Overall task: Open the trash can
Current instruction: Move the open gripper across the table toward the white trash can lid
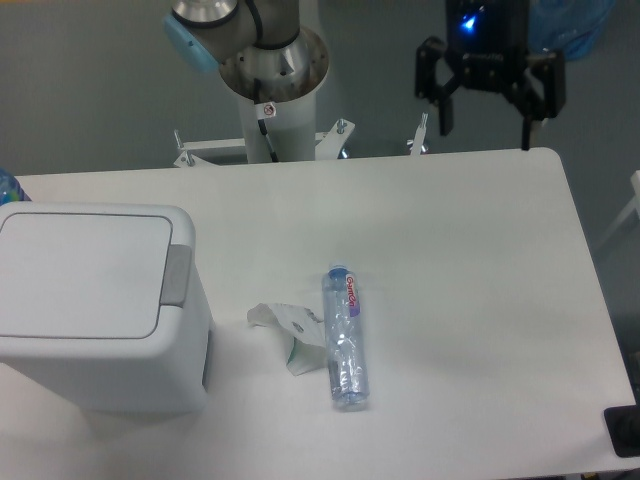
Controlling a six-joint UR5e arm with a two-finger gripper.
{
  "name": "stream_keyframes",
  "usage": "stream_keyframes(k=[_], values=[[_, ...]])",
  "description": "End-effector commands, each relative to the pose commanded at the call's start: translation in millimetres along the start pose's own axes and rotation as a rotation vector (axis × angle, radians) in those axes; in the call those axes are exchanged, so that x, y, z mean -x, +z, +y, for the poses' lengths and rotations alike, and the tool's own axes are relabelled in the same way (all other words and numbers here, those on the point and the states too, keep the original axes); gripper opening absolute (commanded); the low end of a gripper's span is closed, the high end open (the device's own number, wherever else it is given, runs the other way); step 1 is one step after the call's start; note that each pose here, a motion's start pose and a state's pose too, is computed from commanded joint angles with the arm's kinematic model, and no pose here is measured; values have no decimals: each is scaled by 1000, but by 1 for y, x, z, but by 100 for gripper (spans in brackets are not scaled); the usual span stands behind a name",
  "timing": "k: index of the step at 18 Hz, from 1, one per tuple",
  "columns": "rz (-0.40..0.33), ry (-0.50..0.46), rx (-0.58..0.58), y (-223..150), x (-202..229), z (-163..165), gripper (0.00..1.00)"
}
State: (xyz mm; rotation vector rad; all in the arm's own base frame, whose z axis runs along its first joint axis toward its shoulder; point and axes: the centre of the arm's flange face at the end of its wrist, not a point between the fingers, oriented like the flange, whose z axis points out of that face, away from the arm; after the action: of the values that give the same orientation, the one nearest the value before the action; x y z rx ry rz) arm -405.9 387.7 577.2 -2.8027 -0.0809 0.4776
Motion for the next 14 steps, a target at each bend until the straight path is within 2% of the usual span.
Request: stream_keyframes(k=[3,6,10,14], values=[[-8,-87,-44,11,-26,-25,100],[23,-188,-51,20,-47,-45,100],[61,-244,-63,26,-80,-72,100],[172,-388,-107,31,-118,-101,100]])
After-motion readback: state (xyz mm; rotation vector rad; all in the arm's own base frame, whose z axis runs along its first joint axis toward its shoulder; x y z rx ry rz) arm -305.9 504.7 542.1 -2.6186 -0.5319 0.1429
